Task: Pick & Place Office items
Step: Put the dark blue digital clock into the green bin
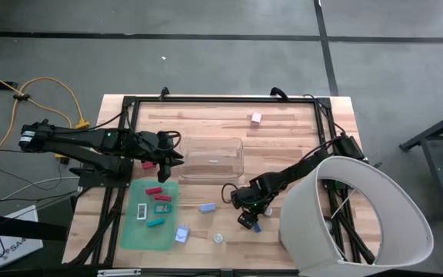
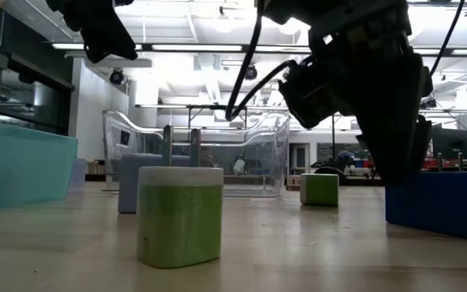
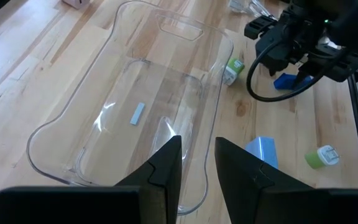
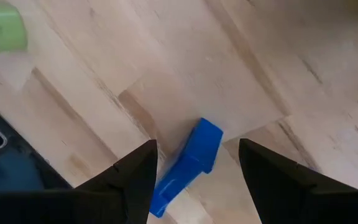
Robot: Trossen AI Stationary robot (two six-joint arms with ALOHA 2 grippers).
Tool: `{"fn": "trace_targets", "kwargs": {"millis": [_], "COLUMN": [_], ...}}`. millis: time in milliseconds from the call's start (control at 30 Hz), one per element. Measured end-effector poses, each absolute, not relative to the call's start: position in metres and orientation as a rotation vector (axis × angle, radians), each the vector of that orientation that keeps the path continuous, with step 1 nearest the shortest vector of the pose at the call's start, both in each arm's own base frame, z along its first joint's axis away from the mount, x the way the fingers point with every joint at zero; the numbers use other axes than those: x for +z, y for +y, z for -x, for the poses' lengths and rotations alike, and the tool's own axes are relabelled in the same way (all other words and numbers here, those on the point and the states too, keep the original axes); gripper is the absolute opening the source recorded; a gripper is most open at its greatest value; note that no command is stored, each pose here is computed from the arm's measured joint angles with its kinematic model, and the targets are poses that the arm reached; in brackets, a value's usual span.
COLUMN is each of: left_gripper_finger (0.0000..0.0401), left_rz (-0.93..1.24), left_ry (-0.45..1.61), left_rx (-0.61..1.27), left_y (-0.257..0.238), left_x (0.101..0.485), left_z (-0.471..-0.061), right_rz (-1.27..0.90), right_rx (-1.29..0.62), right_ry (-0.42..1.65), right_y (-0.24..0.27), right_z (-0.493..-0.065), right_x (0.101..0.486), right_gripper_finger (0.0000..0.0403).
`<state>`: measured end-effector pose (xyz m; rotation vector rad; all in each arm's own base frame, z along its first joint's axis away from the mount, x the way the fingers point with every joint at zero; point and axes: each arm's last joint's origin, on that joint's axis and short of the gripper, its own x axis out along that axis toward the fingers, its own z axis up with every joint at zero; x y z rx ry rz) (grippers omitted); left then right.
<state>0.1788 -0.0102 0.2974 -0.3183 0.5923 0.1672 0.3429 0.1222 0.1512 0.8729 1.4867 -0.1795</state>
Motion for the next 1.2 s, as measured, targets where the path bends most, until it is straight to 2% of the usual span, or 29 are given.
{"fn": "trace_targets", "kwargs": {"millis": [1200], "left_gripper_finger": [0.0093], "left_rz": [0.317], "left_ry": [0.593], "left_rx": [0.167], "left_y": [-0.0101], "left_x": [0.2974], "left_z": [-0.1787], "right_rz": [-0.874], "right_rx": [-0.187], "right_ry": [1.491], "right_y": [0.1298], "right_z": [-0.34], "right_x": [0.1517], "right_gripper_finger": [0.0215]}}
